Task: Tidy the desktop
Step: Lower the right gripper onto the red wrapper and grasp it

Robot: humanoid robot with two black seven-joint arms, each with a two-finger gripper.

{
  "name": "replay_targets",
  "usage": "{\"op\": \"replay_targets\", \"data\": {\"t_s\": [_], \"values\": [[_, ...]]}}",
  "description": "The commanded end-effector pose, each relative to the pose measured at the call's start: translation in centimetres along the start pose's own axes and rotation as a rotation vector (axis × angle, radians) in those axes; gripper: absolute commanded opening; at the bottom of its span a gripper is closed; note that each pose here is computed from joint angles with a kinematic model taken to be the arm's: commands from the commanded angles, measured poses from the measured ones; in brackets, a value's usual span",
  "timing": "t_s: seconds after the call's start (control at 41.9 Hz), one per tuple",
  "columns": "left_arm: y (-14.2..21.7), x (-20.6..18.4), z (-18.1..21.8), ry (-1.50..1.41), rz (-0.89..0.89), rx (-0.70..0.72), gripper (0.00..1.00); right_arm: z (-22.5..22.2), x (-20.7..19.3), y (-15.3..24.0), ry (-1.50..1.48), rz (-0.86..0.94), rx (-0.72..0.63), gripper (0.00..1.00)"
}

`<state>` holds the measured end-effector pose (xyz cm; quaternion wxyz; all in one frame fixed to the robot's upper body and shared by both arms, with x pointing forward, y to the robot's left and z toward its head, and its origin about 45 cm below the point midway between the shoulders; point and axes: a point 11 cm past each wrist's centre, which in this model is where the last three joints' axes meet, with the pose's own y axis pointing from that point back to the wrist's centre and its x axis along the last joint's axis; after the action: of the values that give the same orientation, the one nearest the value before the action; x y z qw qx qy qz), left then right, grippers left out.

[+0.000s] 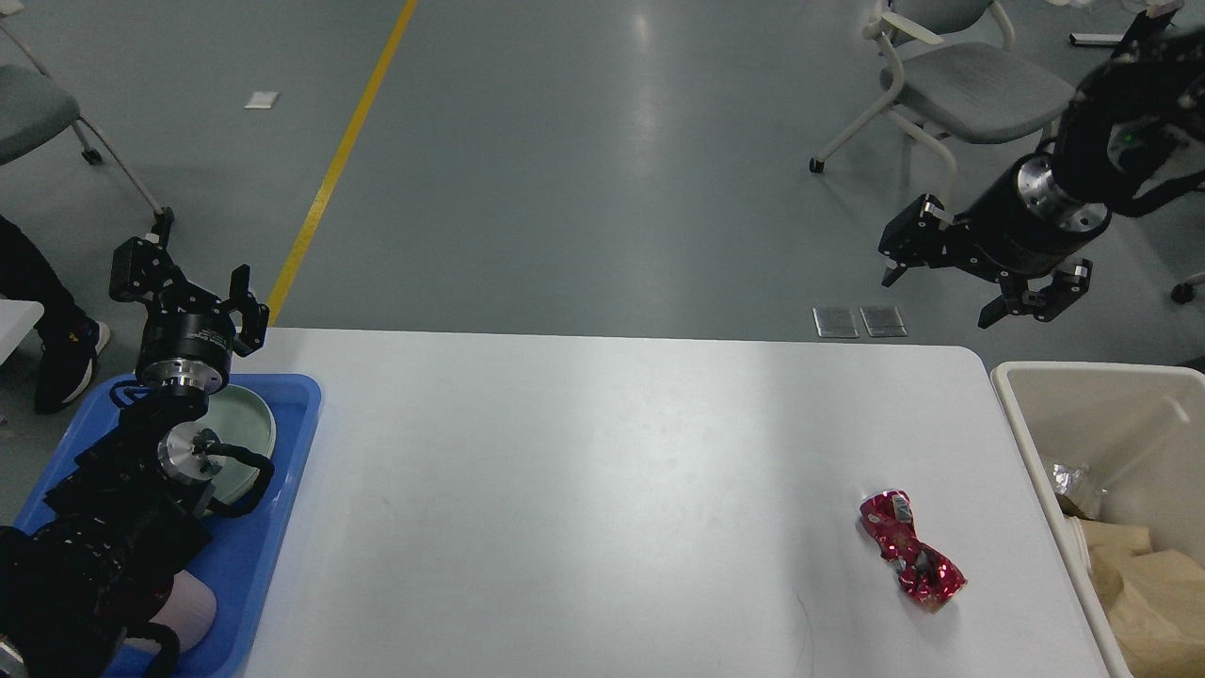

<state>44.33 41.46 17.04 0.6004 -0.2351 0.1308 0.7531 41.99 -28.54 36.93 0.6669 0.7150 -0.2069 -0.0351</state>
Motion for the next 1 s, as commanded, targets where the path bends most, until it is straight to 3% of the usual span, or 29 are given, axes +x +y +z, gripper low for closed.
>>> {"op": "replay_targets", "data": {"t_s": [0.0, 0.143, 0.334, 0.478, 0.788, 0.979], "values": [[0.0, 0.0, 0.0, -0.001, 0.001, 0.0, 0.97, -3.1, -2.1, 3.0, 0.14, -0.02, -0.044, 1.0], [0.0, 0.0, 0.0, 0.0, 0.0, 0.0, 0.97, -3.7, -3.2, 1.3, 0.229, -0.042, -0.117, 1.0], [0.0, 0.0, 0.0, 0.0, 0.0, 0.0, 0.97, 1.2, -5.7, -11.1, 0.203, -0.195, -0.193, 1.0], [0.0, 0.0, 0.0, 0.0, 0.0, 0.0, 0.97, 5.1, -8.8, -17.0, 0.181, -0.289, -0.251, 1.0], [0.0, 0.0, 0.0, 0.0, 0.0, 0.0, 0.97, 8.8, -11.9, -22.1, 0.23, -0.274, -0.328, 0.98], [0.0, 0.0, 0.0, 0.0, 0.0, 0.0, 0.97, 9.8, -11.9, -24.3, 0.213, -0.173, -0.331, 0.98]]}}
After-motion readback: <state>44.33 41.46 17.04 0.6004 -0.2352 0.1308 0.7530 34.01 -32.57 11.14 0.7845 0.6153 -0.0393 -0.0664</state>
